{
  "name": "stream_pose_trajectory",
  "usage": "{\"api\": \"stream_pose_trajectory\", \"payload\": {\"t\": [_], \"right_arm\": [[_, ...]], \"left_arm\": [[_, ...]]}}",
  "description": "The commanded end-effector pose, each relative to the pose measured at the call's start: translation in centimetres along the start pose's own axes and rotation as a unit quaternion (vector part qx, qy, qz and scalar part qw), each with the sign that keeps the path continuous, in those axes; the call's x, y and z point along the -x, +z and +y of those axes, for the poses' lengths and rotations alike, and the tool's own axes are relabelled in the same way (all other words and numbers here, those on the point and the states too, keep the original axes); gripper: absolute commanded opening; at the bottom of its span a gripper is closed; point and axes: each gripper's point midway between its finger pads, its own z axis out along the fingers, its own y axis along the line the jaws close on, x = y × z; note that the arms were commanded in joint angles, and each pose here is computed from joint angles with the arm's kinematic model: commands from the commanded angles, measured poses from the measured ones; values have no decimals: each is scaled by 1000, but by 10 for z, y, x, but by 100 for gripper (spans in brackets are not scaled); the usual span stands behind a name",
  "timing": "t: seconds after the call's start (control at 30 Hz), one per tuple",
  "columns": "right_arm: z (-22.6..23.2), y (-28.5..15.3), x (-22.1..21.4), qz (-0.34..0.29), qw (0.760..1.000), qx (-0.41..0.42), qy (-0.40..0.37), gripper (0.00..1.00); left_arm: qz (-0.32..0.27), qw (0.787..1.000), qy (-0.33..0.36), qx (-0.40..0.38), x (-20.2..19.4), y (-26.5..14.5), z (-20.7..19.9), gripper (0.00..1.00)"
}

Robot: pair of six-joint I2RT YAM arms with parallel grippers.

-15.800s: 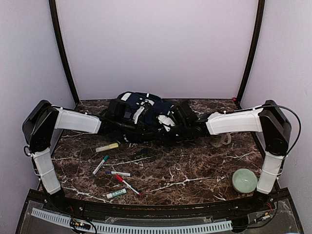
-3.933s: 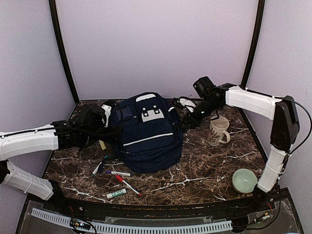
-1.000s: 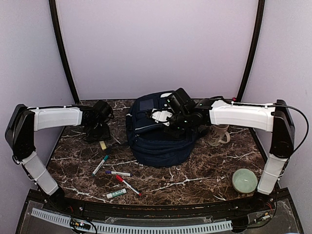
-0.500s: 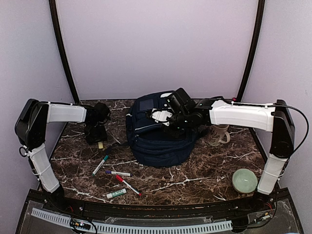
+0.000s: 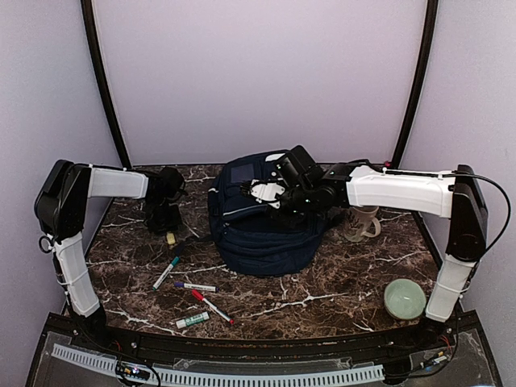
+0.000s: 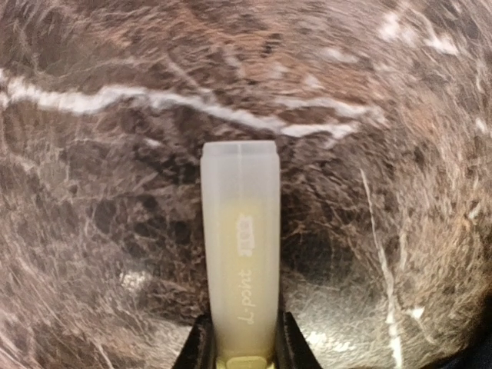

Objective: Pack the student bag
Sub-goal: Pick up the pen at the center of the board, then place the pen in the upper front pocket of the bag.

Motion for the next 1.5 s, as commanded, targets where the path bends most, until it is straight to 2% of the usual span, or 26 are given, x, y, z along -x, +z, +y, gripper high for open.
{"api": "stream_pose_trajectory", "payload": {"t": [0.0, 0.1, 0.27, 0.37, 0.47, 0.5, 0.53, 0.6, 0.67, 0.73, 0.97, 1.13, 1.23, 1.27, 1.47], "right_arm": [[-12, -18, 28, -53, 998, -21, 7, 0], [-12, -18, 29, -54, 998, -21, 8, 0], [-13, -16, 31, -51, 998, -18, 10, 0], [-15, -19, 33, -52, 998, -19, 12, 0], [-20, -23, 35, -53, 998, -23, 15, 0], [-22, -25, 37, -56, 998, -22, 18, 0], [-24, -28, 38, -59, 998, -19, 21, 0], [-26, -30, 40, -63, 998, -7, 29, 0], [-29, -32, 40, -66, 997, 7, 37, 0], [-29, -31, 41, -66, 997, 17, 42, 0], [-39, -33, 53, -69, 996, 39, 45, 0], [-41, -31, 61, -71, 994, 58, 55, 0], [-40, -31, 64, -75, 993, 68, 60, 0], [-40, -32, 64, -75, 993, 69, 60, 0], [-40, -37, 63, -75, 993, 68, 57, 0]], "left_arm": [[15, 999, 28, -17, -3, -13, 0, 3], [-9, 997, 51, -49, -5, -42, -8, 0], [-68, 983, 141, -94, -18, -101, -32, 0], [-94, 970, 187, -124, -34, -127, -46, 0], [-140, 942, 232, -196, -51, -159, -67, 0], [-157, 928, 252, -226, -59, -171, -77, 0], [-175, 904, 281, -270, -68, -185, -89, 0], [-231, 828, 361, -363, -100, -223, -113, 4], [-272, 773, 397, -413, -123, -249, -120, 6], [-282, 748, 417, -434, -133, -260, -123, 5], [-291, 702, 518, -393, -158, -248, -155, 4], [-305, 638, 629, -322, -182, -227, -190, 3], [-320, 596, 668, -311, -189, -226, -208, 3], [-329, 587, 675, -301, -187, -224, -212, 3], [-403, 576, 681, -205, -151, -221, -237, 0]]}}
